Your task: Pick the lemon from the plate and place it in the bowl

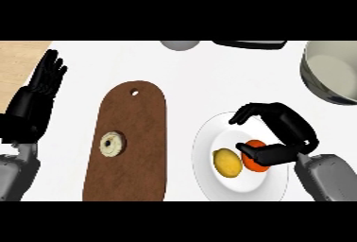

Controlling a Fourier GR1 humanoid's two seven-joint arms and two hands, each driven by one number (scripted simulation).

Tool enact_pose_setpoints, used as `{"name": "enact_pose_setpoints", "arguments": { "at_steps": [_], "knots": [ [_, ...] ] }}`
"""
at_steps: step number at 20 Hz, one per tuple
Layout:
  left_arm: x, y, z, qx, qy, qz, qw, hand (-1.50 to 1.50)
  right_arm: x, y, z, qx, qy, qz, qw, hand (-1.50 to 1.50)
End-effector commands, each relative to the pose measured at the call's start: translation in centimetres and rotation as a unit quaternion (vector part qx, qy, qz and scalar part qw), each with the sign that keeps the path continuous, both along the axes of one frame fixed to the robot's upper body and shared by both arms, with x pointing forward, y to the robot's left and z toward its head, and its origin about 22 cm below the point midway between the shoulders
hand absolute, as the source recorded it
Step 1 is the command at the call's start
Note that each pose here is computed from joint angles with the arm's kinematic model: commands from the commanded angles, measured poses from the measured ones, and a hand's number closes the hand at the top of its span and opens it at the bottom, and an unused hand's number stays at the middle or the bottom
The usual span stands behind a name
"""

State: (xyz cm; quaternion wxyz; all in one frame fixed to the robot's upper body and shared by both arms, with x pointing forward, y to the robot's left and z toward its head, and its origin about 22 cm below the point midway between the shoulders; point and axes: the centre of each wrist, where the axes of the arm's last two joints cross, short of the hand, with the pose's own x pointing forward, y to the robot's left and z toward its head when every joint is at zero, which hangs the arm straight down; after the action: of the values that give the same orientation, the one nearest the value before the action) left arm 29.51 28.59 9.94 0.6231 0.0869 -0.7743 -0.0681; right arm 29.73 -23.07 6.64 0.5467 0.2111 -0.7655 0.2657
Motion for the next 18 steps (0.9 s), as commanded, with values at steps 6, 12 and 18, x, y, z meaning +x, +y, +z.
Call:
{"name": "enact_pose_setpoints", "arguments": {
  "at_steps": [6,12,18],
  "knots": [
    [0.7,-2.3,-0.8,0.049,0.031,0.013,0.9983,0.0,5.2,-1.6,1.8,0.059,-0.038,0.254,0.965,-1.5],
    [0.5,-2.9,-1.3,0.054,0.033,0.03,0.9976,0.0,7.7,-2.1,7.0,-0.08,-0.082,0.312,0.943,-1.5],
    [1.5,-3.2,-0.2,0.056,0.04,0.033,0.9971,0.0,8.0,2.5,9.9,-0.226,-0.15,0.353,0.895,-1.5]
  ]
}}
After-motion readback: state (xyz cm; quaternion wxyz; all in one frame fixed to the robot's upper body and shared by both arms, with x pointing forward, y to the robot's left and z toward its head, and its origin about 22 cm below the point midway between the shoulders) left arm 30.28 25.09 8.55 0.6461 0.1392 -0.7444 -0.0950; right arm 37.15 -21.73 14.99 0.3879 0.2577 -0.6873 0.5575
